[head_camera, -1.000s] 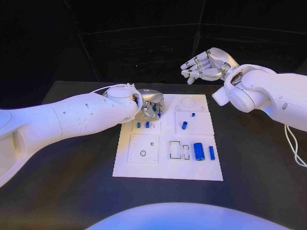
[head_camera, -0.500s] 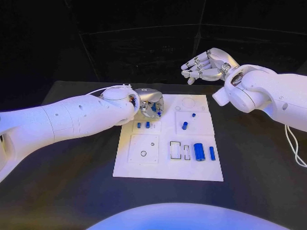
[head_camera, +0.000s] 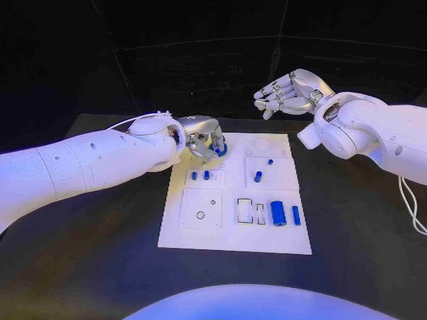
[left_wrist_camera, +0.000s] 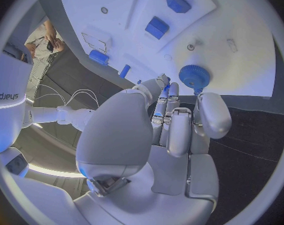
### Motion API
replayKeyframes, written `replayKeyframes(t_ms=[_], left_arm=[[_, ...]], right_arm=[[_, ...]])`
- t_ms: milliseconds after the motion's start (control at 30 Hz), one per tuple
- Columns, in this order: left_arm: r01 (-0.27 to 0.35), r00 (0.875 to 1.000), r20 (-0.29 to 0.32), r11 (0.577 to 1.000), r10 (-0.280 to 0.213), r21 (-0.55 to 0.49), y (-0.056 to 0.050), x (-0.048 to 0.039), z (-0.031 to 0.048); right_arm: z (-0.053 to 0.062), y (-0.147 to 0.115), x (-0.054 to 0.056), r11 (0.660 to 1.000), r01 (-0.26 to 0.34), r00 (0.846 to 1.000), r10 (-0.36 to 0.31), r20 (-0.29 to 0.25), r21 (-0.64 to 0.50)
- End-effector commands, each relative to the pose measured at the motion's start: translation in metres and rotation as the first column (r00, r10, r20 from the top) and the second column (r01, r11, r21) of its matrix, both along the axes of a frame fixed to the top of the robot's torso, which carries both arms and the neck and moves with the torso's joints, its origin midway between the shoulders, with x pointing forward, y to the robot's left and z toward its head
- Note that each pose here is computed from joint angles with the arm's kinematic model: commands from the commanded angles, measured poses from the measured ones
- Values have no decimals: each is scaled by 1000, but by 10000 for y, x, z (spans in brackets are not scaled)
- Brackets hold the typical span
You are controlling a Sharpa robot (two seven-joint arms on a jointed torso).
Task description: Assemble the parts on the task board
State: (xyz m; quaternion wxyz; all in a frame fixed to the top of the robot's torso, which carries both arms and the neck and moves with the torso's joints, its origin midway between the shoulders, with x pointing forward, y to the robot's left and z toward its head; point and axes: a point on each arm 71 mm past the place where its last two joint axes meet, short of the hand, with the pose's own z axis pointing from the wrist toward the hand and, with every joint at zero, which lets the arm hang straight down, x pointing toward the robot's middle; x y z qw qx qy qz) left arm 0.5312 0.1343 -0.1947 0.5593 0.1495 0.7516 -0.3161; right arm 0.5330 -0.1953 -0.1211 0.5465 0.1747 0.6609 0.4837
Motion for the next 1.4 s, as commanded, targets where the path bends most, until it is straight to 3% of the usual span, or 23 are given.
replayKeyframes(t_ms=[33, 200, 733, 1400], left_arm=[[-30, 999, -41, 1000, 30, 7, 85, 2, -11], [-47, 997, -65, 998, 49, 29, 191, -3, -38], [-81, 989, -117, 993, 90, 84, 322, 56, -167], [-68, 985, -151, 992, 84, 108, 309, 60, -213]], right_arm=[[15, -4, -3, 1000, -7, 1000, 7, 4, 0], [15, -10, -4, 1000, -6, 1000, 6, 3, 0], [14, -5, -4, 1000, -9, 1000, 9, 3, 0], [15, 0, -3, 1000, -10, 1000, 10, 5, 1]])
